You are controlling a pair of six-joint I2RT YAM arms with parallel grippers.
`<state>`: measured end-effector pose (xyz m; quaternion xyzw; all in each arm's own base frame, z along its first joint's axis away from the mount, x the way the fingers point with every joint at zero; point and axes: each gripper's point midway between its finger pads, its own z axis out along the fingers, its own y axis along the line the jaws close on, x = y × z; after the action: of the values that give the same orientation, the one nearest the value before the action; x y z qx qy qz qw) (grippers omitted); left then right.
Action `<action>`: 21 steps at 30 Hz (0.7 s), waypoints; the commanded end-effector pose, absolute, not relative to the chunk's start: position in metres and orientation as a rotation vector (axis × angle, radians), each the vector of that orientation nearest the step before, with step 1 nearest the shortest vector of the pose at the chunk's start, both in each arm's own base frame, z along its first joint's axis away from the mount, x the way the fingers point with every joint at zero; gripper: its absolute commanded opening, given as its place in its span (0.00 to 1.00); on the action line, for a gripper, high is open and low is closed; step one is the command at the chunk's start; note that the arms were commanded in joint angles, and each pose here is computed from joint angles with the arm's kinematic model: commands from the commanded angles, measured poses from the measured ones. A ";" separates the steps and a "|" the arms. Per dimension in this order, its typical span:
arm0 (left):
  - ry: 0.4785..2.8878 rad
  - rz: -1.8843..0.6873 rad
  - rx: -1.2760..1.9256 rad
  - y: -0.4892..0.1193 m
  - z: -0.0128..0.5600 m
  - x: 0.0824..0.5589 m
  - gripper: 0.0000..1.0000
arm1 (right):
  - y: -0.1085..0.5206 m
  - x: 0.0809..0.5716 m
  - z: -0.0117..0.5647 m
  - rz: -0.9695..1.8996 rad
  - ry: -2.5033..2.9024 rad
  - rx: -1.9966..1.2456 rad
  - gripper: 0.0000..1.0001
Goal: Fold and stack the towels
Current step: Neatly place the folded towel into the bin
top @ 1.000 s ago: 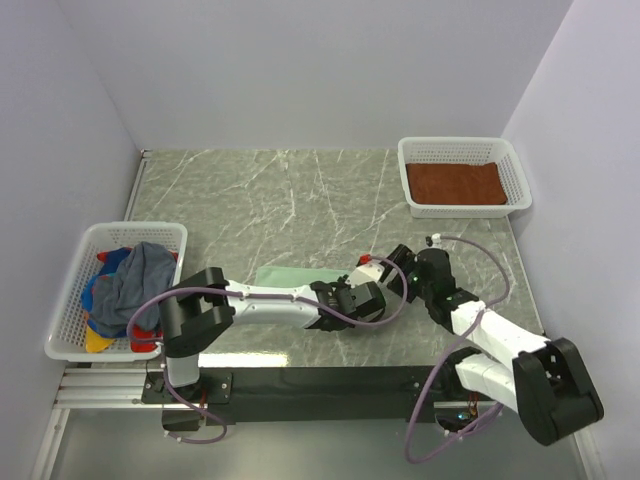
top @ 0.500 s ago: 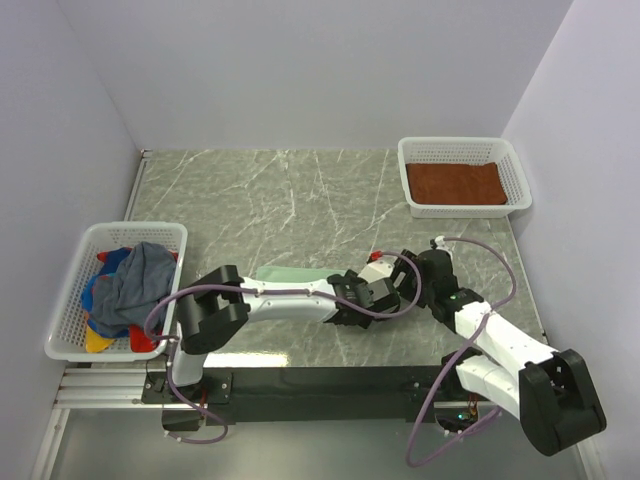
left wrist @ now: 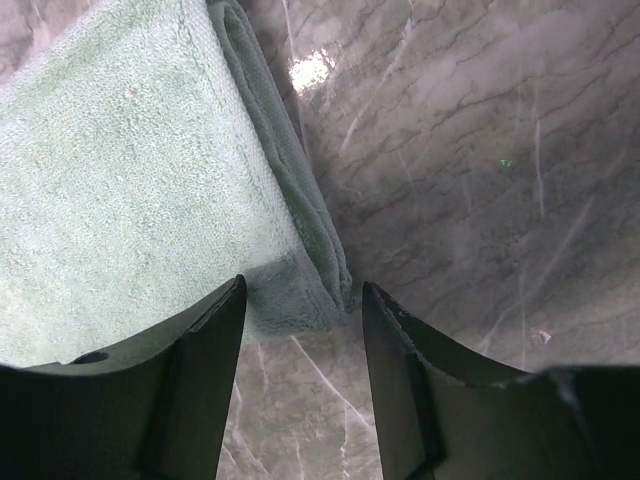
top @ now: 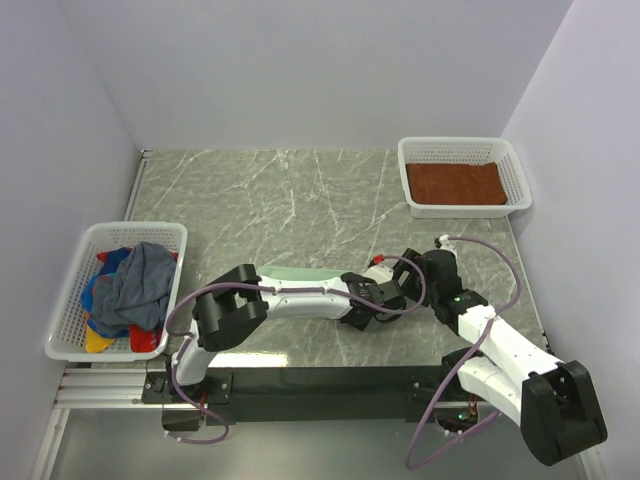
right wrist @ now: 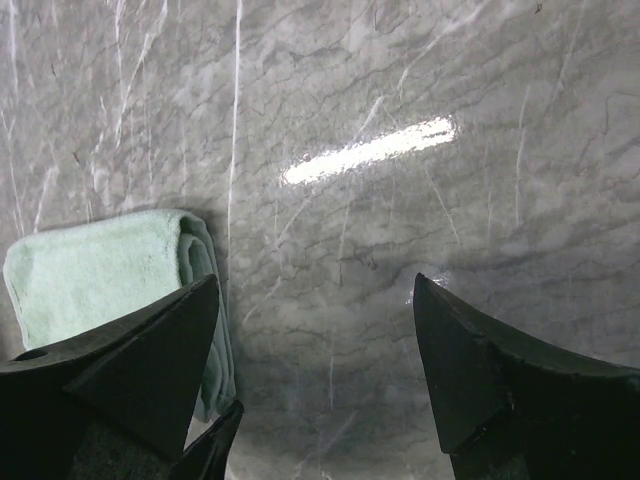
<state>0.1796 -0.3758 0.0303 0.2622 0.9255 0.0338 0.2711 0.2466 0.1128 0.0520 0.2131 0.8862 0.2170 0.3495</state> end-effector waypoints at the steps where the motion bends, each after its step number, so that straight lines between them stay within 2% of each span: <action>1: 2.502 0.063 0.700 -0.386 0.037 0.179 0.55 | 0.112 0.254 0.064 0.568 2.252 0.531 0.85; 16: 2.574 0.078 0.714 -0.388 0.023 0.184 0.52 | 0.116 0.253 0.065 0.600 2.249 0.522 0.85; 19: 2.603 0.098 0.718 -0.383 0.015 0.180 0.48 | 0.117 0.253 0.066 0.614 2.246 0.524 0.85; 21: 2.632 0.105 0.727 -0.377 0.008 0.176 0.42 | 0.119 0.253 0.068 0.625 2.243 0.520 0.85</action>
<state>0.1858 -0.3813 0.0238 0.2554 0.9365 0.0329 0.2381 0.2460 0.1152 0.0551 0.2075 0.8848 0.2265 0.3503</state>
